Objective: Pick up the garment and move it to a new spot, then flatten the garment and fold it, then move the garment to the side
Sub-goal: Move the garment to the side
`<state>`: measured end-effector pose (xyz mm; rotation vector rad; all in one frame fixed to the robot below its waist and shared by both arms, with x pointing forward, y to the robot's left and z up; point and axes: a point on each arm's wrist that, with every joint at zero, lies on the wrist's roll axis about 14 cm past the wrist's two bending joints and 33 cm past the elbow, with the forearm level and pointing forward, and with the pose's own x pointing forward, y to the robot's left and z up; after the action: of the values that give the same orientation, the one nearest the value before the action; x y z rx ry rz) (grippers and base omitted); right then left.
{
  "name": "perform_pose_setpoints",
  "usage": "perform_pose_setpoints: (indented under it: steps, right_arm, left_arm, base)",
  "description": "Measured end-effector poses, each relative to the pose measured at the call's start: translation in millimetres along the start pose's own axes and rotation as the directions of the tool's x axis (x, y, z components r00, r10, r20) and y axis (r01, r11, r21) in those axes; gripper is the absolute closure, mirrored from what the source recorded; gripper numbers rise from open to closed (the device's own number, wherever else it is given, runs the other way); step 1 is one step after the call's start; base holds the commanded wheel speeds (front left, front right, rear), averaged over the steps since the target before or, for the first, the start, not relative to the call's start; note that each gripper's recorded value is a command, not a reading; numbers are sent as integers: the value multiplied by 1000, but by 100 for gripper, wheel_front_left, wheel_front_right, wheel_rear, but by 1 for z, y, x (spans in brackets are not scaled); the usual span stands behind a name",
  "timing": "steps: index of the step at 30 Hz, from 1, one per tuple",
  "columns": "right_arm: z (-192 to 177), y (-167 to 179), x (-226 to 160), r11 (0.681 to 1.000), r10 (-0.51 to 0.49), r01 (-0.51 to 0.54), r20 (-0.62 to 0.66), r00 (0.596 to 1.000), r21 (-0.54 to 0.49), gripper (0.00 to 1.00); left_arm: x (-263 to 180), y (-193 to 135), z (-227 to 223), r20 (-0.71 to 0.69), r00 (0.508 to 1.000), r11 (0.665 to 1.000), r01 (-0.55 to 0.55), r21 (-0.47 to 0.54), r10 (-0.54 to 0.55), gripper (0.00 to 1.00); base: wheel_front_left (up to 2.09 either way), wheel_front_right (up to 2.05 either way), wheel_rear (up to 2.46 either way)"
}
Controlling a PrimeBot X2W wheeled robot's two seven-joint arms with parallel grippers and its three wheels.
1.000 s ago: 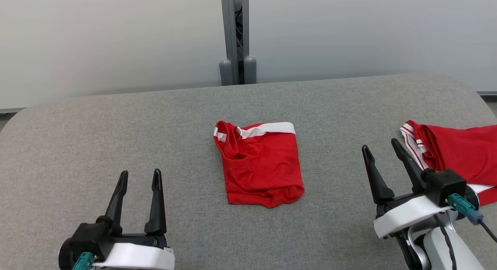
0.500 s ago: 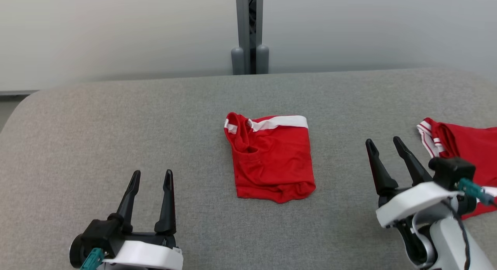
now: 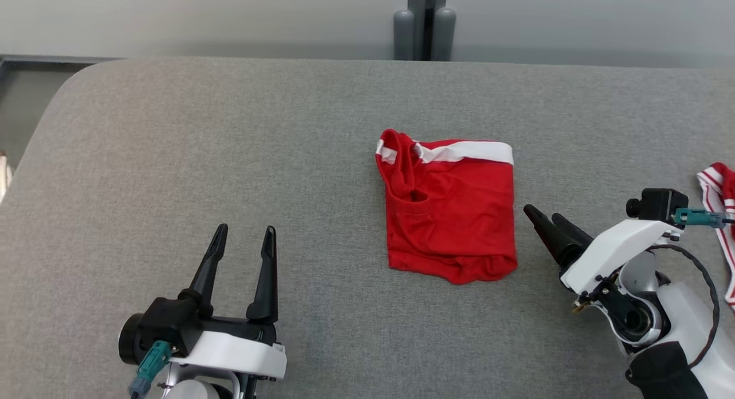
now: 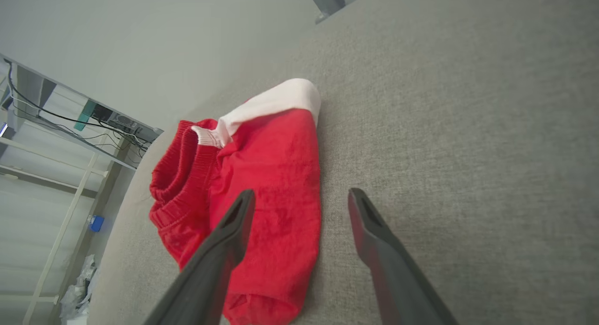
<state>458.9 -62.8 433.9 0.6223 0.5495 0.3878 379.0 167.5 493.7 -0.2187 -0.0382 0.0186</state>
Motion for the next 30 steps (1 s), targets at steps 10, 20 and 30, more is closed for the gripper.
perform_pose_setpoints:
  steps: [10, 20, 30]
  right_arm:
    - [-33, 3, 41, 997, 24, -11, -171, 985, 80, 0]
    - [-46, 23, 64, 992, 84, -60, -229, 970, 108, 0]
    - [-47, 22, 68, 997, 67, -76, -234, 970, -31, 100]
  left_arm:
    - [-5, 20, -6, -25, 998, 998, -65, 24, 66, 0]
    - [-9, 32, -7, -30, 993, 993, -109, 39, 110, 0]
    - [-5, 29, -6, -27, 994, 994, -102, 40, 103, 0]
  base:
    - [0, 0, 0]
    - [0, 0, 0]
    - [0, 0, 0]
